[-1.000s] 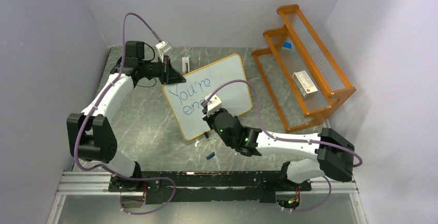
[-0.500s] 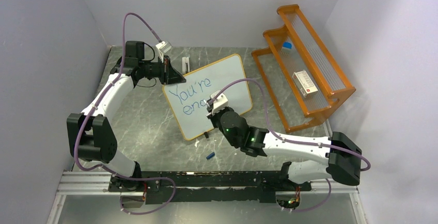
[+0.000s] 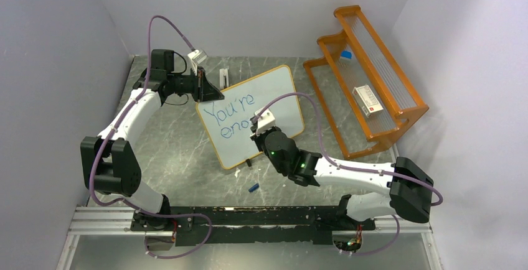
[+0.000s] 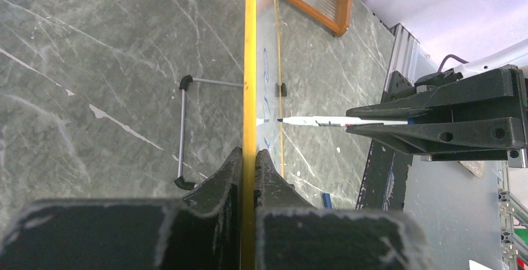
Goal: Write a sentence on the whiteboard
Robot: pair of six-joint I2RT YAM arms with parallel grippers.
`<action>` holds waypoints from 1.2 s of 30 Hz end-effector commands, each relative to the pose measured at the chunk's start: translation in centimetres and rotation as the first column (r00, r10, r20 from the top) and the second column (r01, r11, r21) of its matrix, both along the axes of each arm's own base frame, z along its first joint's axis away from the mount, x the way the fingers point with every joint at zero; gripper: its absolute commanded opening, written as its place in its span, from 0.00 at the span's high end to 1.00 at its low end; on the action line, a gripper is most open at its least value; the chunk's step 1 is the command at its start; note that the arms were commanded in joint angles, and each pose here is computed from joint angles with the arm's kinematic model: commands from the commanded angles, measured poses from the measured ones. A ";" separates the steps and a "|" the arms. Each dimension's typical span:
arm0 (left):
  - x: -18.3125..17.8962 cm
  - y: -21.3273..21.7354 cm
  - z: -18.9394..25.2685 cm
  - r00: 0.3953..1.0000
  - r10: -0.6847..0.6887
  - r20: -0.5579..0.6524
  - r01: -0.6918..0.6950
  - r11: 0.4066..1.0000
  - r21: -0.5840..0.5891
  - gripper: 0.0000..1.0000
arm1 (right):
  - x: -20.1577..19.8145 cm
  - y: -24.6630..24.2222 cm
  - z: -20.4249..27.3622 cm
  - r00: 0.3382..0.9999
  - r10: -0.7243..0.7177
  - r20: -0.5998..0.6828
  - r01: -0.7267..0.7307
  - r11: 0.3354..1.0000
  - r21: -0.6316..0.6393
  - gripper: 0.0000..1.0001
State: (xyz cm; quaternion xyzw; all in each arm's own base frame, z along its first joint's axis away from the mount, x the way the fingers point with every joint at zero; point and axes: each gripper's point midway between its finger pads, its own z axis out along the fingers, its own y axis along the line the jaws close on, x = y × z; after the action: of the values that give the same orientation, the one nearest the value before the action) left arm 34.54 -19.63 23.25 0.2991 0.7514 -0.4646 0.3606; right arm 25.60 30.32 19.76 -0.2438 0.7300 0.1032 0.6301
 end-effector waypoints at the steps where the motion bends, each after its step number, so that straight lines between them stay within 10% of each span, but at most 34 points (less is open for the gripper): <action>1: 0.9 0.6 -1.8 1.000 0.026 0.016 -0.026 0.998 0.059 0.95 | 0.4 0.2 0.0 1.000 -0.008 0.003 0.008 1.000 0.029 1.00; 36: 0.9 0.7 -1.8 1.000 0.028 0.015 -0.028 0.998 0.060 0.95 | -0.5 -1.8 -2.4 0.998 -0.035 -0.048 0.033 0.999 -0.041 1.00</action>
State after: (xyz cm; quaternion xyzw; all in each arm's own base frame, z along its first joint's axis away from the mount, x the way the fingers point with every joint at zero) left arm 34.55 -19.62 23.25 0.2991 0.7515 -0.4643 0.3608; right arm 25.01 29.53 17.57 -0.2486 0.7481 0.0977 0.6075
